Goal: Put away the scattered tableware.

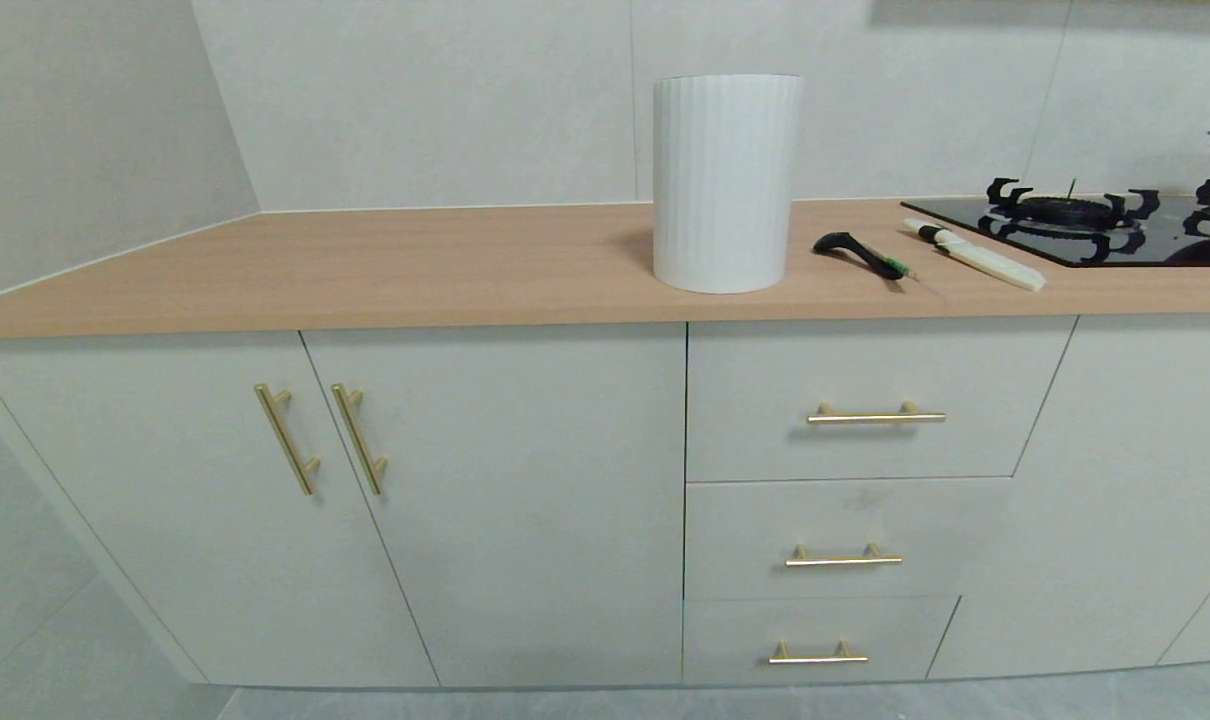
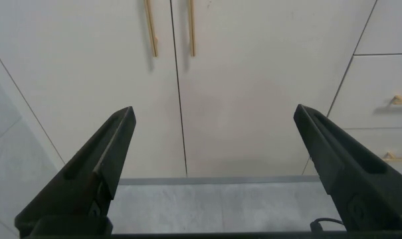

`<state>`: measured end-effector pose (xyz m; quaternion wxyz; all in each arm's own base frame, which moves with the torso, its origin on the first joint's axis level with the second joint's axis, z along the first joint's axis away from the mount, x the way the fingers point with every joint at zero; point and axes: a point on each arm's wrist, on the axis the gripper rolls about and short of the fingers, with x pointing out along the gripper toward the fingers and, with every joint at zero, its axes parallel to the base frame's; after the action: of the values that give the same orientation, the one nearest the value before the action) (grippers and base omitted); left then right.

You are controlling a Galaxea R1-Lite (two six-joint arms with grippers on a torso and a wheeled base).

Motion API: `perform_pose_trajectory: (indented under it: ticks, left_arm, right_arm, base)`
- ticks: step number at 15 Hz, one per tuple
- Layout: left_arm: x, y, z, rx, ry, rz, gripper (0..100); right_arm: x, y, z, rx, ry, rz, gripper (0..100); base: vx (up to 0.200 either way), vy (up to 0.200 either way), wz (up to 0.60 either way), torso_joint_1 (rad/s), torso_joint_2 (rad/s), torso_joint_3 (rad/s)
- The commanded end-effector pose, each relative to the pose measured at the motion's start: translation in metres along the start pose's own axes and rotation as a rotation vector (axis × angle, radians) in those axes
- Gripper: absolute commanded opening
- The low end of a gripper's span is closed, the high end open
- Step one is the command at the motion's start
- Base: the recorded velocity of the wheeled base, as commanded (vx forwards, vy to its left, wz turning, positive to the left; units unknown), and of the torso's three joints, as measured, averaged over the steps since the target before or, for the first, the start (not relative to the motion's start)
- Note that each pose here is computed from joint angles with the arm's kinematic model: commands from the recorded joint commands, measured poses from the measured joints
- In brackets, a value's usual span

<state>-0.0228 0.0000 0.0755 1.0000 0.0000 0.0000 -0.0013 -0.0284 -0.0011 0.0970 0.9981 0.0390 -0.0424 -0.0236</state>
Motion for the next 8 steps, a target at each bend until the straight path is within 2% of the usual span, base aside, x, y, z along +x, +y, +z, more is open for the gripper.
perform_pose_trajectory:
  ticks: [1,4,7,8]
  left_arm:
    - [0.000,0.000,0.000,0.000,0.002,0.001,100]
    - [0.000,0.000,0.000,0.000,0.002,0.001,100]
    - [0.000,0.000,0.000,0.000,0.002,0.001,100]
    - [0.000,0.000,0.000,0.000,0.002,0.001,100]
  right_arm:
    - [0.000,0.003,0.023,0.038,0.019,0.098,100]
    - [0.024,0.008,0.033,-0.015,0.234,0.258,100]
    - [0.069,0.017,0.048,-0.069,0.463,0.315,100]
    - [0.082,0.020,0.052,-0.073,0.512,0.329,100]
  base:
    - [0.000,0.000,0.00,0.000,0.00,0.000]
    - [0.000,0.000,0.00,0.000,0.00,0.000]
    - [0.000,0.000,0.00,0.000,0.00,0.000]
    - [0.000,0.000,0.00,0.000,0.00,0.000]
